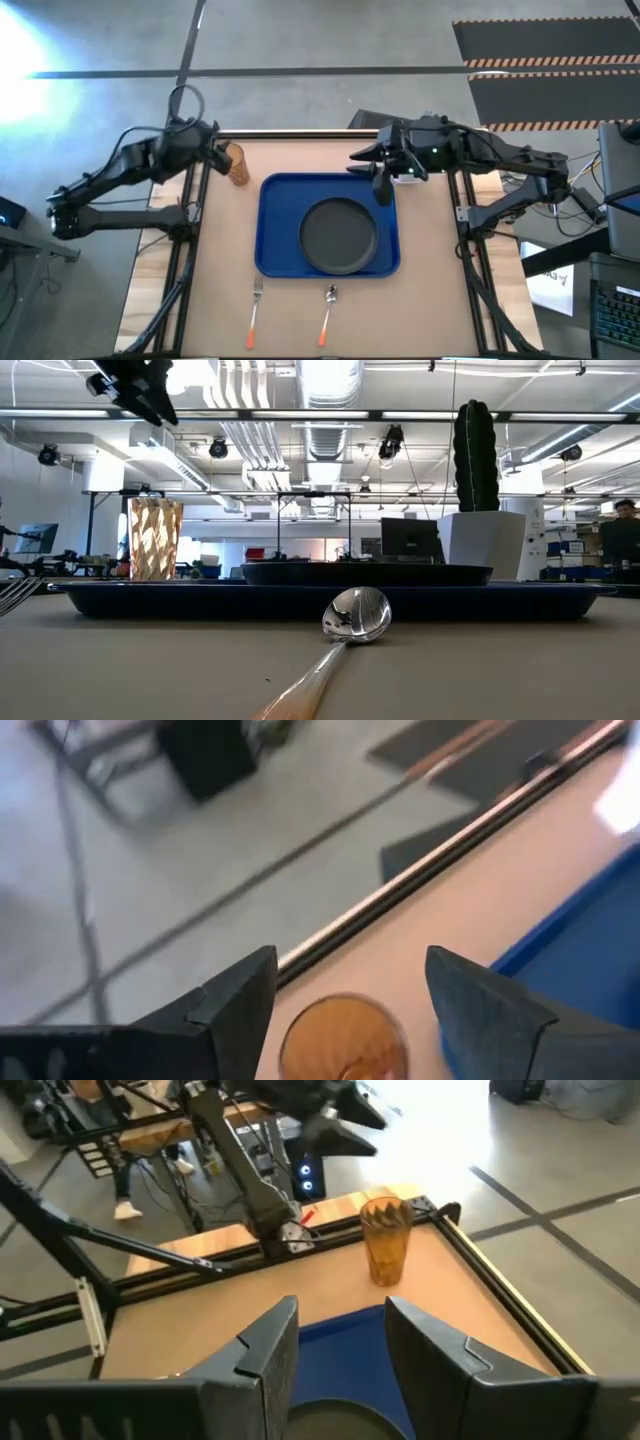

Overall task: Pick and place plate/cup/fork/spoon on tray
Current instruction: Put the cup on the blue tray to the top left of the black plate

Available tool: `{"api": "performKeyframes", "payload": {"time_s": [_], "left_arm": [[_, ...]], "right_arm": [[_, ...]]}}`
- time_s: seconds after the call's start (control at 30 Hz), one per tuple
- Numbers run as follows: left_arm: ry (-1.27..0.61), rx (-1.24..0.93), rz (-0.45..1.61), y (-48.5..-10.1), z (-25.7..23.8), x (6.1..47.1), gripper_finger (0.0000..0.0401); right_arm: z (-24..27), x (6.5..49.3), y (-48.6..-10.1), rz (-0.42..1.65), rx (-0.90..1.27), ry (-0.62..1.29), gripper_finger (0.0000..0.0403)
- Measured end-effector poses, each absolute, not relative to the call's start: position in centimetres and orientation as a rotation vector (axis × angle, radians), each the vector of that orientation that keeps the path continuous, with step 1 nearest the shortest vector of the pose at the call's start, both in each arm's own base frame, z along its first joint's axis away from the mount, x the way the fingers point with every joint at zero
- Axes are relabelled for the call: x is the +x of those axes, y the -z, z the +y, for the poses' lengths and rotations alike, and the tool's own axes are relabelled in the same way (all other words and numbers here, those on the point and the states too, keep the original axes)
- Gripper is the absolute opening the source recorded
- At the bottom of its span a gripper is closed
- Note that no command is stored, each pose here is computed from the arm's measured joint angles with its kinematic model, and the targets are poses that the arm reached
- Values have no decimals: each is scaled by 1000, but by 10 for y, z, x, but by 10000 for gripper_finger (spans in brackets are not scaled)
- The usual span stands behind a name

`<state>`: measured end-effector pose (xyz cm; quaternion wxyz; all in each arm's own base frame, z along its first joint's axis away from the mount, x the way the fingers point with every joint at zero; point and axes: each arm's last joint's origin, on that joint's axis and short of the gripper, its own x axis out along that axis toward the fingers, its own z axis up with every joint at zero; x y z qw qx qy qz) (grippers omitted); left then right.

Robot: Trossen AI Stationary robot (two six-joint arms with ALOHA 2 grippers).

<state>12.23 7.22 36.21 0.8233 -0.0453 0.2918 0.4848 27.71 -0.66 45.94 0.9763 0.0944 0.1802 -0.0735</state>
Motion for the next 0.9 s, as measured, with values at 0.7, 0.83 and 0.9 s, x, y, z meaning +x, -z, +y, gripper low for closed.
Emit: {"api": "performKeyframes", "payload": {"time_s": [0.7, 0.83, 0.9], "left_arm": [[-921, -544, 1015, -318, 177, 125, 240], [-871, -563, 1162, -305, 180, 126, 240], [-856, -562, 1194, -300, 182, 128, 240]], "right_arm": [[5, 280, -449, 459, 219, 27, 141], [5, 279, -449, 459, 219, 28, 141], [5, 279, -449, 459, 218, 28, 141]]}}
